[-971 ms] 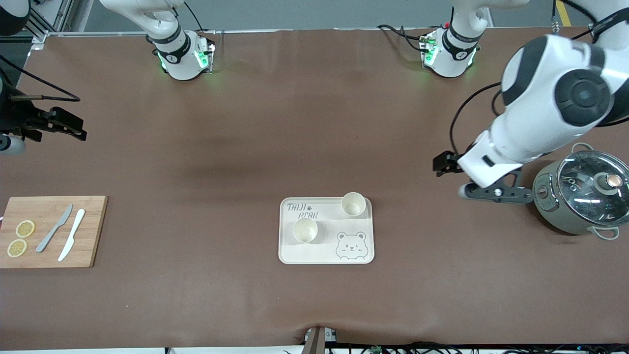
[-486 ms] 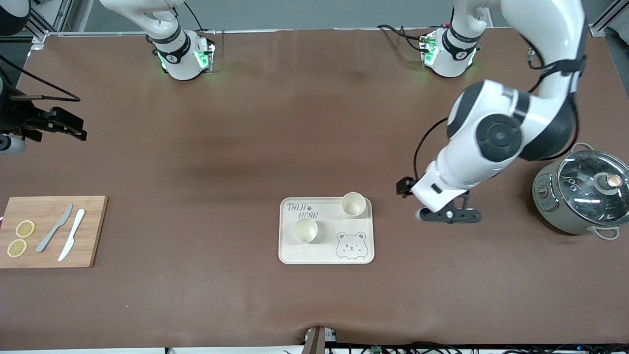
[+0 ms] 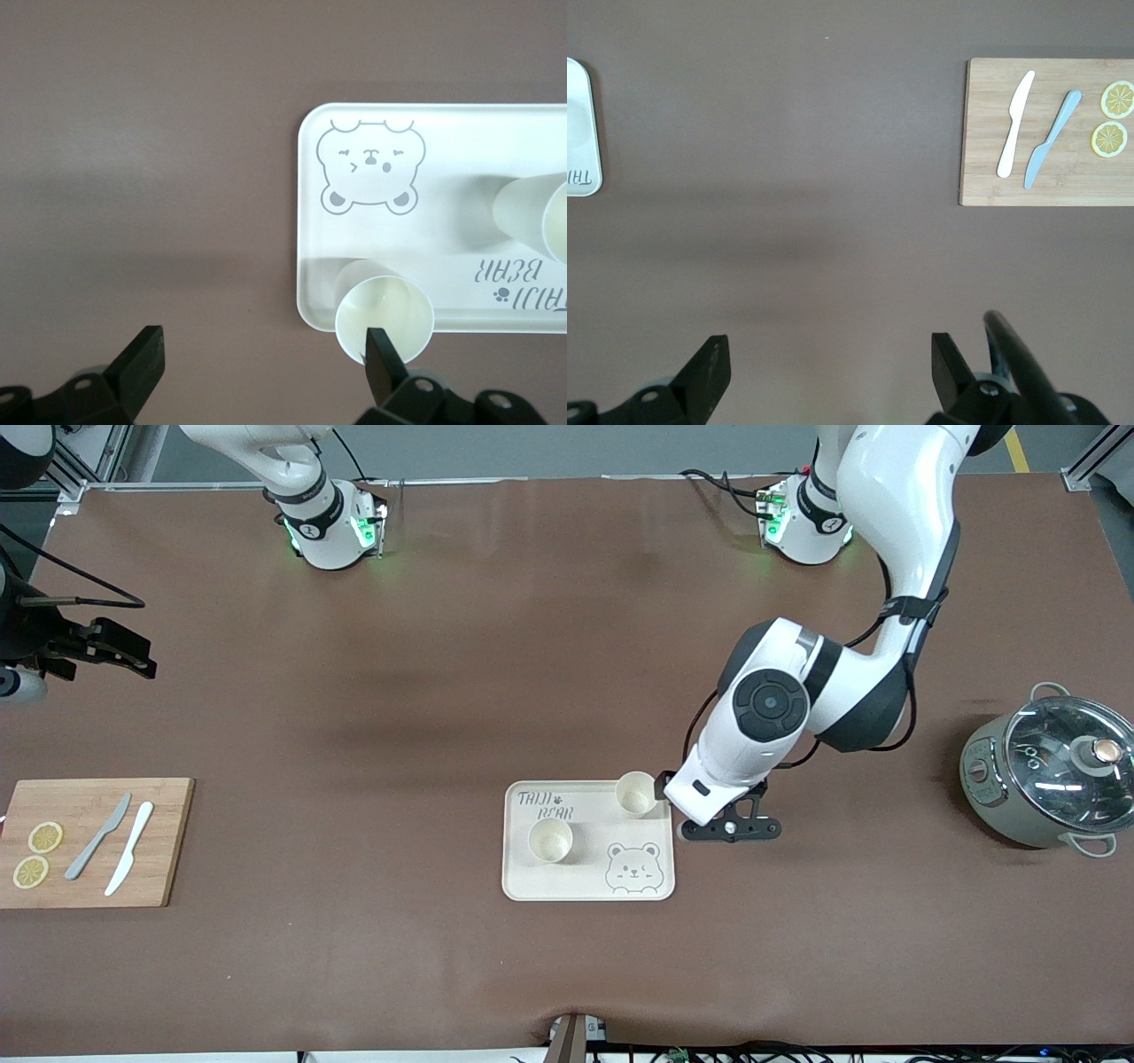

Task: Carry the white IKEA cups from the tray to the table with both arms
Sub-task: 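Move the left gripper from rest toward the cup on the tray, then lower the left gripper around the white cup and close it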

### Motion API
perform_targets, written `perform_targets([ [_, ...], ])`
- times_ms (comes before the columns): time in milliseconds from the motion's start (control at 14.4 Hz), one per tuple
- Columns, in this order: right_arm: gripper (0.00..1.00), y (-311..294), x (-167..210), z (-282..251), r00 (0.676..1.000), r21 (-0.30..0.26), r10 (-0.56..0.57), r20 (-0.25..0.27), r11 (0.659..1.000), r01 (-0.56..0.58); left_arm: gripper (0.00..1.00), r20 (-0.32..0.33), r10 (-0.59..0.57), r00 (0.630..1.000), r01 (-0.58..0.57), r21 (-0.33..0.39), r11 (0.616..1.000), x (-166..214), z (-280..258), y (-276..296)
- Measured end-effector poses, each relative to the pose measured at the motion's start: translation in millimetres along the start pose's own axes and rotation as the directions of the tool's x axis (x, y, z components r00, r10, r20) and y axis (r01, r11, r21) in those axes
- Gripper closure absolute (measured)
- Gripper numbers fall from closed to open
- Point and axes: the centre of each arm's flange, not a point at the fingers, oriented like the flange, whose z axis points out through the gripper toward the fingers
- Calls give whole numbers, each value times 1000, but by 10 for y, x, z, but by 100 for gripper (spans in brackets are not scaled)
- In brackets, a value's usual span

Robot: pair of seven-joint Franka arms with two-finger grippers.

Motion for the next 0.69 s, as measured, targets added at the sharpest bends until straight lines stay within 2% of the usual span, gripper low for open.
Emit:
perform_targets([
  [347,0,-3,0,6,1000,0,-1,2,1000,1,0,18,-16,1000,16,-2,1000,-32,341,149],
  [694,0,-6,0,12,1000,0,-1,3,1000,1,0,-6,-56,998,56,-24,998,-71,439,308],
])
